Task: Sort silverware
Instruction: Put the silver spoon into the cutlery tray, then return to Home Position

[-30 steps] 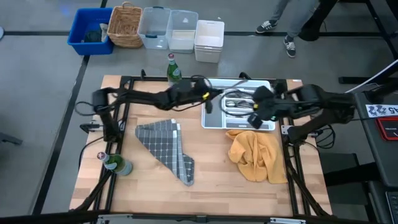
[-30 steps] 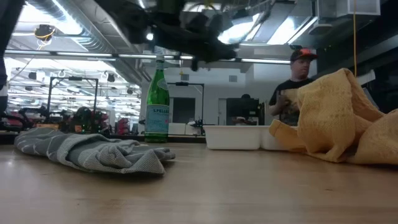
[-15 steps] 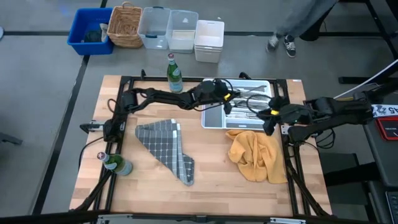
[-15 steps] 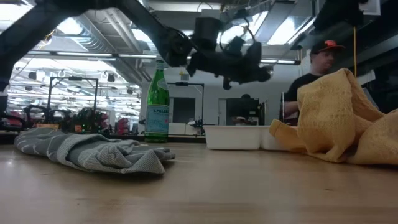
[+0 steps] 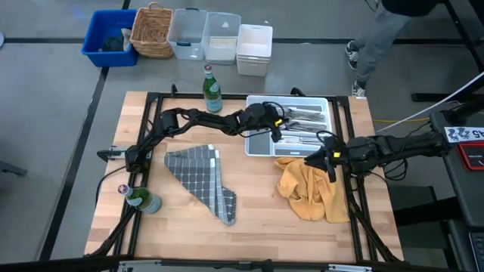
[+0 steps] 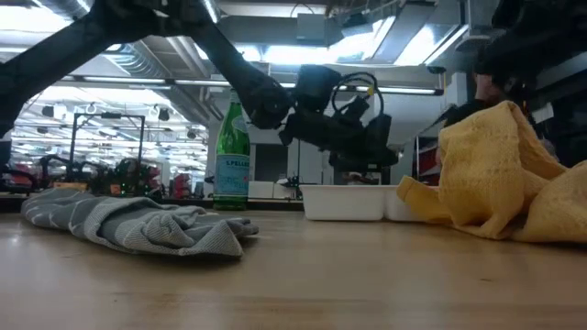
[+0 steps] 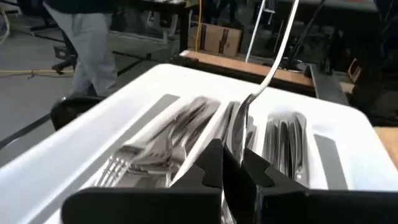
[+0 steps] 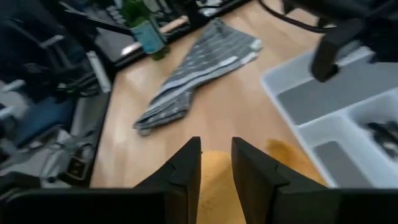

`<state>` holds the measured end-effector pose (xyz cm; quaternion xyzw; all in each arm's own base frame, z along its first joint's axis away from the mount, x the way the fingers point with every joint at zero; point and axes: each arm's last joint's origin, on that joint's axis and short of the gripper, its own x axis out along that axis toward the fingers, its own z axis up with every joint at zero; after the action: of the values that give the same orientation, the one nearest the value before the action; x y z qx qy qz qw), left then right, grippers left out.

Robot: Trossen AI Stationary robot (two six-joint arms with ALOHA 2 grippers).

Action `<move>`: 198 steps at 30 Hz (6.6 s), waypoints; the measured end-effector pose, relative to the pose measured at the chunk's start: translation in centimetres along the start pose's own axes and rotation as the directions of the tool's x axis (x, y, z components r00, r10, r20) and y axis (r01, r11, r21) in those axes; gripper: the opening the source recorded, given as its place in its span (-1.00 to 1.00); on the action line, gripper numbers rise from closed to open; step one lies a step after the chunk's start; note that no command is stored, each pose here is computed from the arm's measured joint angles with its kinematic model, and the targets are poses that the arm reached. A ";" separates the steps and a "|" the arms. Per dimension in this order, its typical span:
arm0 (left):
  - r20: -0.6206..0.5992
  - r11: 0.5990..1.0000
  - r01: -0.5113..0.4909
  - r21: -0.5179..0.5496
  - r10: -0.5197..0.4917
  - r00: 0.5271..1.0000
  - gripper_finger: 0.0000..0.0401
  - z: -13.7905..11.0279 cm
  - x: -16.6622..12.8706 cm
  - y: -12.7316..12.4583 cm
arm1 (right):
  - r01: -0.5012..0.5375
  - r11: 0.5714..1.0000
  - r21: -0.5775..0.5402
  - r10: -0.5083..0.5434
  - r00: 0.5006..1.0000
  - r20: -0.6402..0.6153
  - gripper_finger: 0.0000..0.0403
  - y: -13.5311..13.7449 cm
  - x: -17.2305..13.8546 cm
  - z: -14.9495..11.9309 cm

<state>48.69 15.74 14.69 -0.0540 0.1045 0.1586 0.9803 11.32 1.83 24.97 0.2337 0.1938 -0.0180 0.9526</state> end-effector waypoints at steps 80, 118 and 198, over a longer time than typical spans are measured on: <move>-0.174 0.985 -0.046 0.164 0.075 0.982 -0.50 -3.1 0.4 1.1 | -0.304 0.944 -0.130 0.330 0.893 0.307 -0.56 -2.6 3.0 -5.8; -0.236 0.985 -0.001 0.174 0.042 0.971 -0.43 13.9 -12.3 -2.0 | -0.214 0.956 -0.199 0.285 0.830 0.479 -0.56 -3.1 0.3 -5.4; 0.195 0.995 0.094 -0.027 -0.087 0.977 -0.43 -7.5 -40.6 -0.3 | 0.246 0.926 -0.286 -0.090 0.879 0.468 -0.56 -4.7 1.1 -6.4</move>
<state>9.73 2.25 16.46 -0.0609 0.0034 0.1200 0.9909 9.49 0.58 17.29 0.0389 -0.0099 -0.1215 0.9918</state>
